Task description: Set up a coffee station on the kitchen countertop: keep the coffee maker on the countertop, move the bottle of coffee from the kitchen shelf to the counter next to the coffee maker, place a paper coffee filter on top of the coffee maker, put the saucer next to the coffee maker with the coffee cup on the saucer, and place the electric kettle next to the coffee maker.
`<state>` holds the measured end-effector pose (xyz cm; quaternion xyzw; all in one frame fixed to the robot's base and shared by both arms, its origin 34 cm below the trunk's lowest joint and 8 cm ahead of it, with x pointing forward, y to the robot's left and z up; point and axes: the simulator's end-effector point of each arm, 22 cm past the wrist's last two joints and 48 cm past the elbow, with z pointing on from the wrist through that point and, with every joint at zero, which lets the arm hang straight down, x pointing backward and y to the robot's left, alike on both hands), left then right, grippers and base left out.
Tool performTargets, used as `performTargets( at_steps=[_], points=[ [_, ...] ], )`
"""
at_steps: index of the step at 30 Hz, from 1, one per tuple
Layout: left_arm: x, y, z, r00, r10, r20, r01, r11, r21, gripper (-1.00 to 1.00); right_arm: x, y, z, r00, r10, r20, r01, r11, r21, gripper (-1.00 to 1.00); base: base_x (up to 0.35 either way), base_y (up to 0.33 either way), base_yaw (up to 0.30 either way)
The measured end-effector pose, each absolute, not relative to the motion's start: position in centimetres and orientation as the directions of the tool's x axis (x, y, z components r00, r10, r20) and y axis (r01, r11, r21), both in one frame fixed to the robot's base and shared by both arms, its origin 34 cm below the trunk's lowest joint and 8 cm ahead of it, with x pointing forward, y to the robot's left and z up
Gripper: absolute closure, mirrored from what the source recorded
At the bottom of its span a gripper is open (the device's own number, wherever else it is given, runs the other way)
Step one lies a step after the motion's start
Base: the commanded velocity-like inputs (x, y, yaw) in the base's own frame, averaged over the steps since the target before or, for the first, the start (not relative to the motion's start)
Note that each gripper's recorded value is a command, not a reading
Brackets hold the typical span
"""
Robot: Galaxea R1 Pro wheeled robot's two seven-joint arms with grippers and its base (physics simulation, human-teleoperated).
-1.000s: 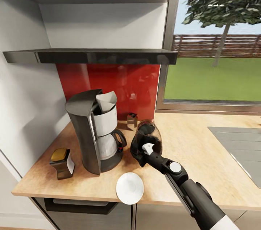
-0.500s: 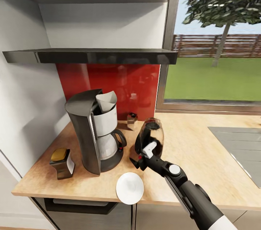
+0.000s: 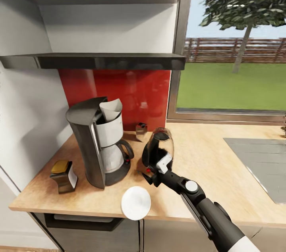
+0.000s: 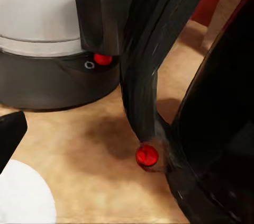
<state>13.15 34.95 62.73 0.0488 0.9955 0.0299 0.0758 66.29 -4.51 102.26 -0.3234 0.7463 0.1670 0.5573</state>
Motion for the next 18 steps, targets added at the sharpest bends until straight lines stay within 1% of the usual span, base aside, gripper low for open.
performTargets(
  at_steps=[6, 12, 16, 18],
  points=[
    [13.25, 35.17, 62.76, -0.985, 0.079, -0.153, 0.069, 0.995, 0.07, -1.0, 66.26, -4.49, 102.26, -0.169, -0.297, -0.94, -0.669, 0.734, -0.112, -1.0, -0.084, -0.023, 0.0],
    [13.32, 35.21, 62.77, -0.985, 0.072, -0.156, 0.062, 0.996, 0.071, -1.0, 66.29, -4.48, 102.23, -0.17, -0.297, -0.94, -0.669, 0.734, -0.112, -1.0, -0.296, -0.012, 0.0],
    [13.31, 35.21, 62.77, -0.985, 0.072, -0.156, 0.061, 0.996, 0.071, -1.0, 66.28, -4.48, 102.24, -0.17, -0.297, -0.94, -0.669, 0.734, -0.111, -1.0, -0.28, -0.133, 0.0],
    [13.3, 35.22, 62.77, -0.985, 0.072, -0.156, 0.061, 0.996, 0.071, -1.0, 66.26, -4.48, 102.25, -0.169, -0.297, -0.94, -0.67, 0.734, -0.111, -1.0, -0.175, -0.093, 0.0]
  ],
)
